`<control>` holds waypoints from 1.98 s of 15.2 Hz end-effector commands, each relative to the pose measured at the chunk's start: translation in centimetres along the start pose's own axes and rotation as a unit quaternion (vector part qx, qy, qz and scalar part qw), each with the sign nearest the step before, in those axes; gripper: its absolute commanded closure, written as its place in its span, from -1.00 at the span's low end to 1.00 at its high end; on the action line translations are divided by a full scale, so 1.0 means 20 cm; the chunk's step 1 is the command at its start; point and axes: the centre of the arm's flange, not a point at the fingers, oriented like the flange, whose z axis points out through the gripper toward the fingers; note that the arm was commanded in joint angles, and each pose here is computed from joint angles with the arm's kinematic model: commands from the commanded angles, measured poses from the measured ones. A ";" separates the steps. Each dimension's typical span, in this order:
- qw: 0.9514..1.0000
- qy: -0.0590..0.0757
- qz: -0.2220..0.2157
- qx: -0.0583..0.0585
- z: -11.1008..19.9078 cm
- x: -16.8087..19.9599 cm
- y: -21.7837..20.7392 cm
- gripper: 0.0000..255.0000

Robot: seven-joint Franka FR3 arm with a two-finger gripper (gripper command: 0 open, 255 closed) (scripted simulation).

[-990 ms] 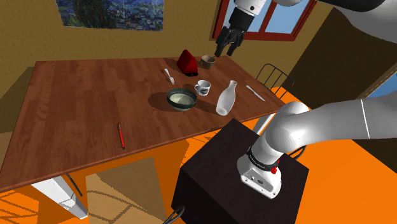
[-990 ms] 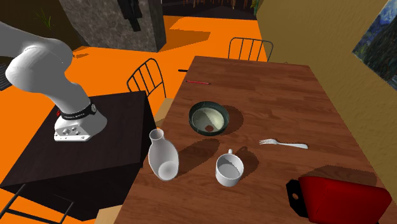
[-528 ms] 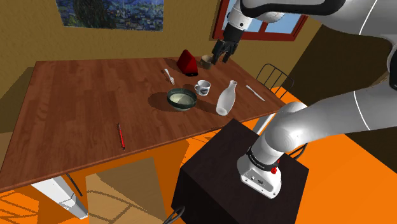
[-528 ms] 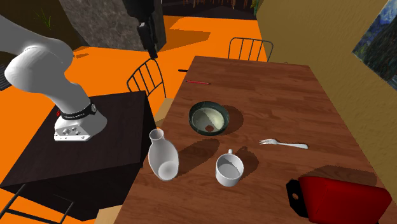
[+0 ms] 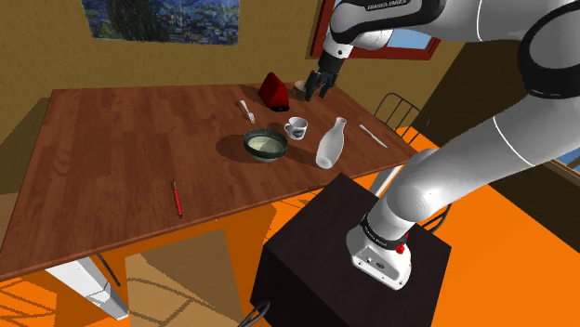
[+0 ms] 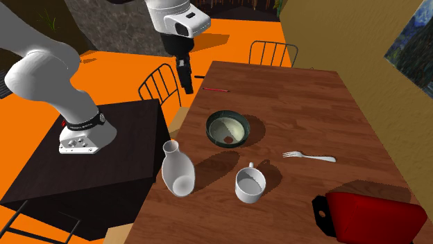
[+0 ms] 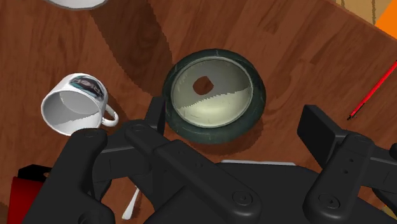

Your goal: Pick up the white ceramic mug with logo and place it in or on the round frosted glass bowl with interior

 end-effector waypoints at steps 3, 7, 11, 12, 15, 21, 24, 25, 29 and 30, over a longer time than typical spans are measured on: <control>1.000 -0.003 -0.001 -0.005 0.17 0.09 0.18 -1.00; 1.000 -0.006 -0.002 -0.010 0.33 0.20 0.36 -1.00; 1.000 -0.009 -0.003 -0.014 0.49 0.31 0.54 -1.00; 1.000 -0.009 -0.003 -0.015 0.53 0.33 0.58 -1.00; 1.000 -0.011 -0.004 -0.018 0.64 0.41 0.72 -1.00; 1.000 -0.016 -0.005 -0.025 0.88 0.57 0.99 -1.00; 0.999 -0.018 -0.006 -0.028 1.00 0.65 1.12 -1.00; 0.999 -0.019 -0.006 -0.029 1.04 0.67 1.17 -1.00; 0.999 -0.022 -0.007 -0.033 1.19 0.77 1.35 -1.00; 0.999 -0.022 -0.007 -0.034 1.21 0.79 1.38 -1.00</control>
